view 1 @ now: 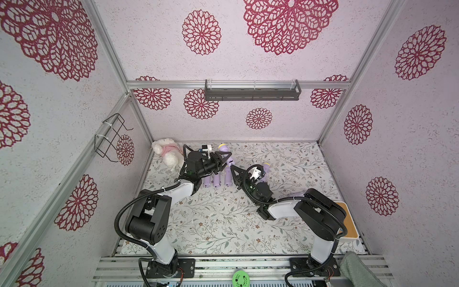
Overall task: Close the plug at the bottom of the flashlight
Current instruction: Close the plug of the flashlight.
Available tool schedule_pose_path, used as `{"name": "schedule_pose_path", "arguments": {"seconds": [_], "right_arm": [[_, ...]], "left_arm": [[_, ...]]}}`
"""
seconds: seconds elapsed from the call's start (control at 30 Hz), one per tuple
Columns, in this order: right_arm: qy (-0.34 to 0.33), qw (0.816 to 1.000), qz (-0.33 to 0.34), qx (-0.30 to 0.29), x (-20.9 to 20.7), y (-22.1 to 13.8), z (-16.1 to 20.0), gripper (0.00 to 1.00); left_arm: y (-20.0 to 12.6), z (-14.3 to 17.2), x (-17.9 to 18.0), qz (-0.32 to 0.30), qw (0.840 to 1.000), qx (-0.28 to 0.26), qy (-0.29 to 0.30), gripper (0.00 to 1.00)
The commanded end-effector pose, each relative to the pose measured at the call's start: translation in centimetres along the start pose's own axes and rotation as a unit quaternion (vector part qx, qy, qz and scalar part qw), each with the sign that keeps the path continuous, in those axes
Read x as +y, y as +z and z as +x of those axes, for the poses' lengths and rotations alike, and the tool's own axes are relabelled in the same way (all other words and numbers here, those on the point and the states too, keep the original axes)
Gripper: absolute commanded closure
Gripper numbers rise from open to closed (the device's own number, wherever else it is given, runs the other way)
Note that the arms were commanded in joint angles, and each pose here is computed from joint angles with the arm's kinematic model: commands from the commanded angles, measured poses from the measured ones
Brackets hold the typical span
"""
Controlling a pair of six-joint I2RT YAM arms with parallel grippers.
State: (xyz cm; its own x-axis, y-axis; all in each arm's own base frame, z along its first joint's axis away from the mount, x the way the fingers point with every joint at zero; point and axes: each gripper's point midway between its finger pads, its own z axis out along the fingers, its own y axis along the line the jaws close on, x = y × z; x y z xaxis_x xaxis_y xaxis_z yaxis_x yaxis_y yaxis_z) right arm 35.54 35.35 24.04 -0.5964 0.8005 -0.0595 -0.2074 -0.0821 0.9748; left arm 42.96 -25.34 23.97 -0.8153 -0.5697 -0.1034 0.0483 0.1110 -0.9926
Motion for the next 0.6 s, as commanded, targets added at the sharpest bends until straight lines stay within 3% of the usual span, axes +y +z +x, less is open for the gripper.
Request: {"name": "schedule_pose_path", "arguments": {"seconds": [0.0, 0.57], "right_arm": [[-0.001, 1.0, -0.003, -0.027, 0.4, 0.3, -1.3, 0.83], [0.001, 0.999, 0.029, -0.041, -1.3, -0.2, -1.8, 0.86]], "left_arm": [[0.5, 2.8, -1.2, 0.026, 0.998, 0.051, 0.007, 1.0], [0.4, 2.8, -1.7, 0.033, 0.998, 0.049, 0.012, 1.0]]}}
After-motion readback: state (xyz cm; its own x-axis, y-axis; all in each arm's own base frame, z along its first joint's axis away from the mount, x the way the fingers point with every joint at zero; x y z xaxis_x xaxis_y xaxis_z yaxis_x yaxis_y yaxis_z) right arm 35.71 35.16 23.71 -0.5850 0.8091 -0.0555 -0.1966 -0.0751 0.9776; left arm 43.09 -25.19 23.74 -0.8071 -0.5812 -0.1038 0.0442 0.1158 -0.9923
